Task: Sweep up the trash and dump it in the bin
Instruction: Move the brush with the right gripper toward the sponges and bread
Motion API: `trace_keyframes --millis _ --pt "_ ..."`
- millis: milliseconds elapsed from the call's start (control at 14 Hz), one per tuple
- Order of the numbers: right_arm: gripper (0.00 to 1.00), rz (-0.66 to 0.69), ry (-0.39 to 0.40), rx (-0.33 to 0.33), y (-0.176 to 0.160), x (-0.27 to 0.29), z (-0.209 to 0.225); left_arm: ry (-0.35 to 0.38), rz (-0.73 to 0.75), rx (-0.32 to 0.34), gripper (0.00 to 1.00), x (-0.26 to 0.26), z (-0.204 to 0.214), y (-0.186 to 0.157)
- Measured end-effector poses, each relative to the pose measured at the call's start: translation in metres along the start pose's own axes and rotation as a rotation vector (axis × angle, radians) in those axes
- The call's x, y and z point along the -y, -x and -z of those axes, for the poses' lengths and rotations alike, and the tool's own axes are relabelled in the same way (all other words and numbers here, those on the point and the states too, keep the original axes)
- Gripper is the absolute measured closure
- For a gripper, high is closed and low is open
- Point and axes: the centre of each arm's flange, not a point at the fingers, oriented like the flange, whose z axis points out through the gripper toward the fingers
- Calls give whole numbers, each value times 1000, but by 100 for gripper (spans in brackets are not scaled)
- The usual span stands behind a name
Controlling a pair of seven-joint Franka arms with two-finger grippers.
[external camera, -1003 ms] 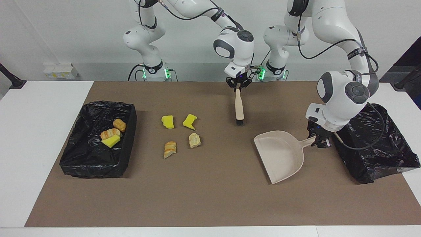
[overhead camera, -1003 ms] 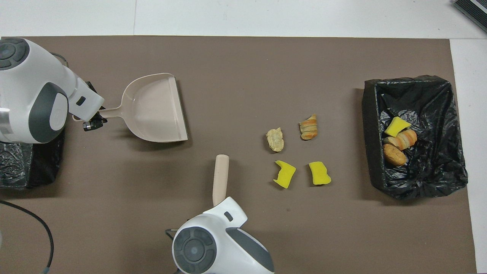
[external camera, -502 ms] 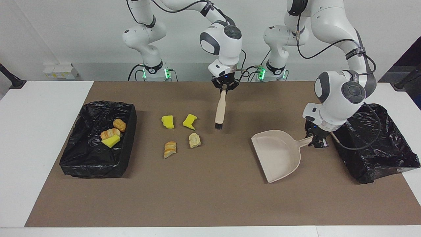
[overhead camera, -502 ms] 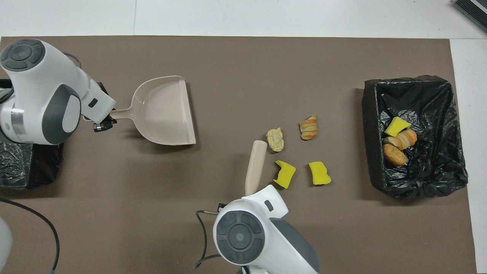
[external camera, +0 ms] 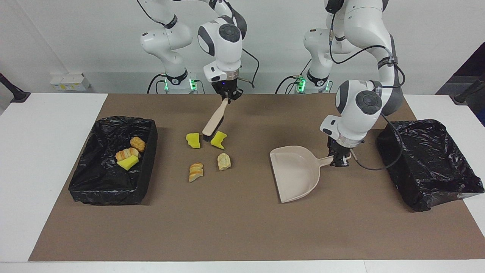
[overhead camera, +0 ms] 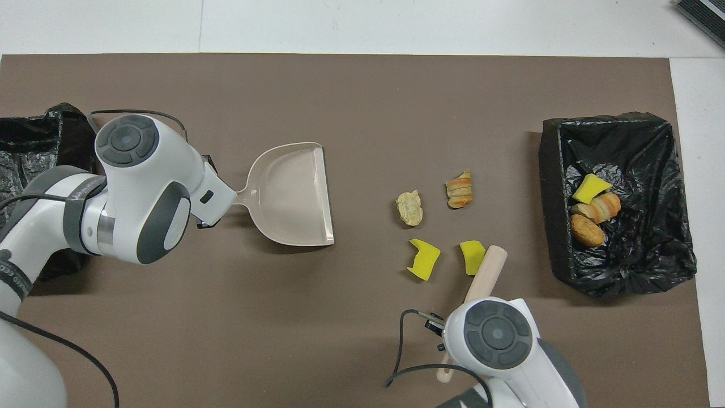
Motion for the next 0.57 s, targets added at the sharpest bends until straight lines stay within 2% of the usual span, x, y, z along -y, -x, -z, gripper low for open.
trace_keyframes --millis 358,573 --pt "74 23 -44 22 -20 9 -24 0 -7 8 67 -17 -1 -28" --pt "74 5 -113 79 -25 39 -25 -18 9 37 67 -31 3 -48"
